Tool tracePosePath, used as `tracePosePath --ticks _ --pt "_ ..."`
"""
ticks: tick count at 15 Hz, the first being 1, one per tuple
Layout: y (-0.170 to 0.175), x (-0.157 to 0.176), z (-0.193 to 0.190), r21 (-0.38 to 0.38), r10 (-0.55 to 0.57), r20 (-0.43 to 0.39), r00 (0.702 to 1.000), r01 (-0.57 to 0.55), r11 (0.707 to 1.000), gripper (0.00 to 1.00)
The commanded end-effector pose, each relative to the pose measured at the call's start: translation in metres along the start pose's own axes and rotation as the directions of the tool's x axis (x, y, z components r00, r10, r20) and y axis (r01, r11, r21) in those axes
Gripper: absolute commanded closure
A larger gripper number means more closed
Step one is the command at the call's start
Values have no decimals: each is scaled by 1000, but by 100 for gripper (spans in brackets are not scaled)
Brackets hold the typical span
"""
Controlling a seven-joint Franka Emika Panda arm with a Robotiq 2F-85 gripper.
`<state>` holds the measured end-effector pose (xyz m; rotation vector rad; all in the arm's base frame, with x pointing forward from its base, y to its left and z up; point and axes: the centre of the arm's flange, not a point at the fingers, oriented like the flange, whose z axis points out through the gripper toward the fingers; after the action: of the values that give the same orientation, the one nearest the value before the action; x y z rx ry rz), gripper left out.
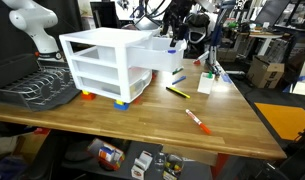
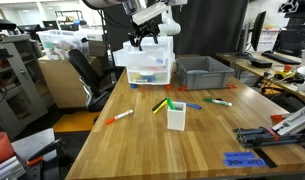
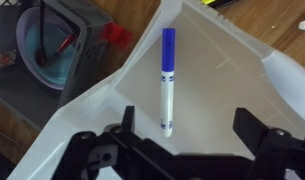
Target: Take the marker out of the open drawer and put it on the table
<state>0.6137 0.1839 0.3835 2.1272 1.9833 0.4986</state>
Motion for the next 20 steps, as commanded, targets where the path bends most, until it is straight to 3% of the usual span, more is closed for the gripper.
tracePosePath --ticks 1,8,15,17,20 --pt "1 -4 21 25 26 2 1000 -26 999 0" --pt "23 -10 53 75 62 -1 998 -62 995 0" --pt "38 11 73 174 22 -3 1000 -21 985 0" --pt "43 11 74 197 9 1 1000 -9 980 26" --pt "52 12 71 230 8 17 1000 -12 973 48"
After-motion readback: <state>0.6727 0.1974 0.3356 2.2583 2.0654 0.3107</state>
